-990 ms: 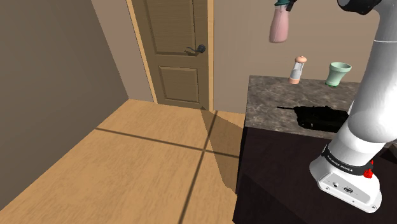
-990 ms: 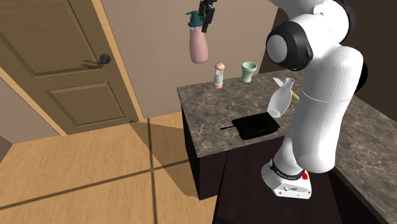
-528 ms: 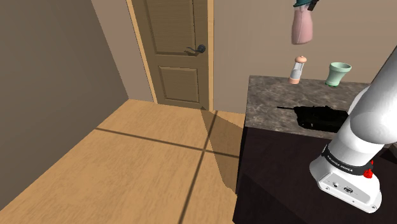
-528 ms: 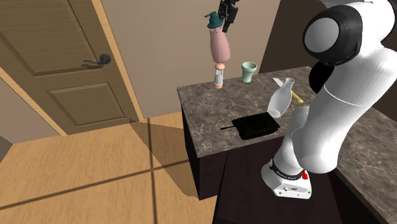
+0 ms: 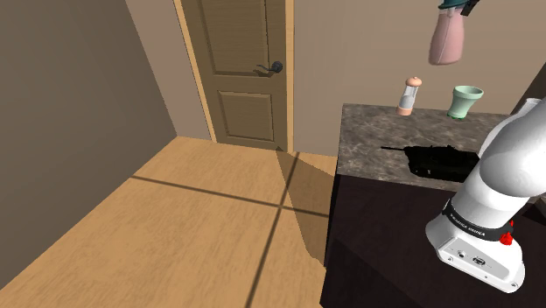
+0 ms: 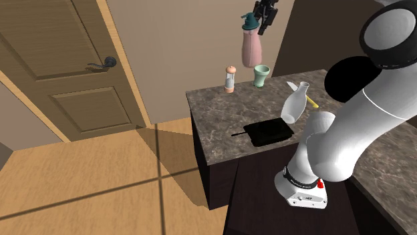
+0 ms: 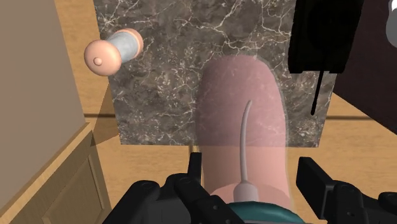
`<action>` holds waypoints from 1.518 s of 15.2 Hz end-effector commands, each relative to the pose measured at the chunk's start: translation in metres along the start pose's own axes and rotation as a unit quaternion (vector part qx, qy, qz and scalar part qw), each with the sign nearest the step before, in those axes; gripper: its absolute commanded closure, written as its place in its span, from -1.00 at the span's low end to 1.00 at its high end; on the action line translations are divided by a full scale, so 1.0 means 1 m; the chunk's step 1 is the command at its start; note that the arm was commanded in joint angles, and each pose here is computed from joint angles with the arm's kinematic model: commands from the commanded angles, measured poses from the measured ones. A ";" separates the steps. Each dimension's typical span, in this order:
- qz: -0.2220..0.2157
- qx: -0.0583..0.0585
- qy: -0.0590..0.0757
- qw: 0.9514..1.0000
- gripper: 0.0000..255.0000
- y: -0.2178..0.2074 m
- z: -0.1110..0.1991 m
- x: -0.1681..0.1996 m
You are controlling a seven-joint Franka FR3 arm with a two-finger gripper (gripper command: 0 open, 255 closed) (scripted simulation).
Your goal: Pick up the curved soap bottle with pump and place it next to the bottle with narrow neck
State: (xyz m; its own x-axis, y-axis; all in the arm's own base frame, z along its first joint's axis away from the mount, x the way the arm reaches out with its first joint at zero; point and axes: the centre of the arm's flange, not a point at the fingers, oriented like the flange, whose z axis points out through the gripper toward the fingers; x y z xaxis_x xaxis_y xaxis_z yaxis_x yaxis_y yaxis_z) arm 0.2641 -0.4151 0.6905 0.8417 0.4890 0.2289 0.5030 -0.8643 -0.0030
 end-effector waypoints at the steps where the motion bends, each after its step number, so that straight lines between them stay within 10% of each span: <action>1: -0.001 0.000 0.000 1.000 1.00 -0.011 -0.006 -0.024; 7: -0.001 0.000 0.000 1.000 1.00 -0.039 -0.025 -0.100; 23: -0.001 0.000 0.000 1.000 1.00 -0.038 0.058 -0.119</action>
State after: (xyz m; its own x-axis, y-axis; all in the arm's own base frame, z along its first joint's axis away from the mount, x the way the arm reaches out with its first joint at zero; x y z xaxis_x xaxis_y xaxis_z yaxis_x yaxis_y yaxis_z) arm 0.1565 -0.4335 0.6136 0.8415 0.4898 0.2280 0.5038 -0.8638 -0.0036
